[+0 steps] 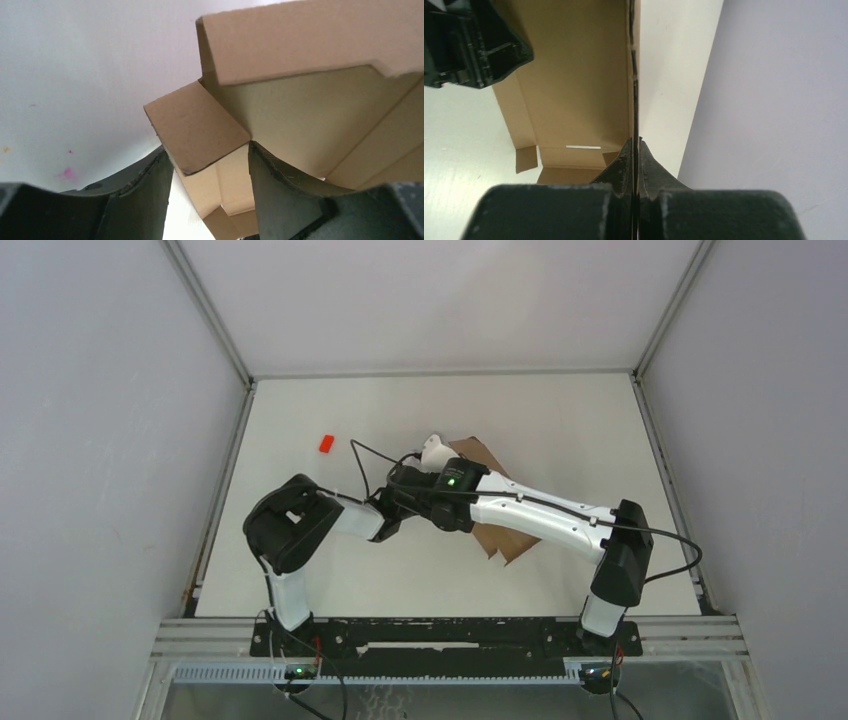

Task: Fold the paper box
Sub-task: Fold the paper box at the center of the board.

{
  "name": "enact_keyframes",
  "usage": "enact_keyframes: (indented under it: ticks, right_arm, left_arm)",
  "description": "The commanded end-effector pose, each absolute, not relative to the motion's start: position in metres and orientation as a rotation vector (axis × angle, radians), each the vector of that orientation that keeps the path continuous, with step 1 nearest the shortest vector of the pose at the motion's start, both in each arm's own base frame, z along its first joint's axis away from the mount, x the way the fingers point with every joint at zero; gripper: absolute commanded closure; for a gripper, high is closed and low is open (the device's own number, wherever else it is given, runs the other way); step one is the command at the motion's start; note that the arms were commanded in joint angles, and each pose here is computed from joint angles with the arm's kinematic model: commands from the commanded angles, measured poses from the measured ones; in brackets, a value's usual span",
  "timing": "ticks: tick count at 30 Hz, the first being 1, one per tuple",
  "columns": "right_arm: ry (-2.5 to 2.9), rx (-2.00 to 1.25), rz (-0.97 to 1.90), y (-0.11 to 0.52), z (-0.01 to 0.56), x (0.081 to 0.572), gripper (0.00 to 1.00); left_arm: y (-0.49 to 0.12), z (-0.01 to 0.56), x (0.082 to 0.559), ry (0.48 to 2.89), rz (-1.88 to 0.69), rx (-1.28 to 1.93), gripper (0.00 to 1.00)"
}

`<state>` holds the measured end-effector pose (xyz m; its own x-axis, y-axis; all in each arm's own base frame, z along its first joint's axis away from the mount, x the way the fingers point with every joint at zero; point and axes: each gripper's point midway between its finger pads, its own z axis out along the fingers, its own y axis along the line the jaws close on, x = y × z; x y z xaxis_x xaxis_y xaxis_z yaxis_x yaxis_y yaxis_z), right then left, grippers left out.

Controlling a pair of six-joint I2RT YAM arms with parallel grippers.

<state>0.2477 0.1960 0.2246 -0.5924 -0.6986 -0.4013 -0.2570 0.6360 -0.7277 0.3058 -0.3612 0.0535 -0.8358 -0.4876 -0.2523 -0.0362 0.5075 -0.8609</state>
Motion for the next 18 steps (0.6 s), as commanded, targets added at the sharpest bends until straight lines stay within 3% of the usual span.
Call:
enact_keyframes:
  ticks: [1,18]
  right_arm:
    - [2.214,-0.761,-0.703,0.216,0.223,0.241,1.0]
    - [2.341,-0.822,-0.513,0.247,0.182,0.22,1.0]
  left_arm:
    - [-0.375,0.064,0.313,2.267,-1.355,-0.41,0.4]
    - [-0.377,0.045,0.31,2.314,-1.335,-0.404,0.42]
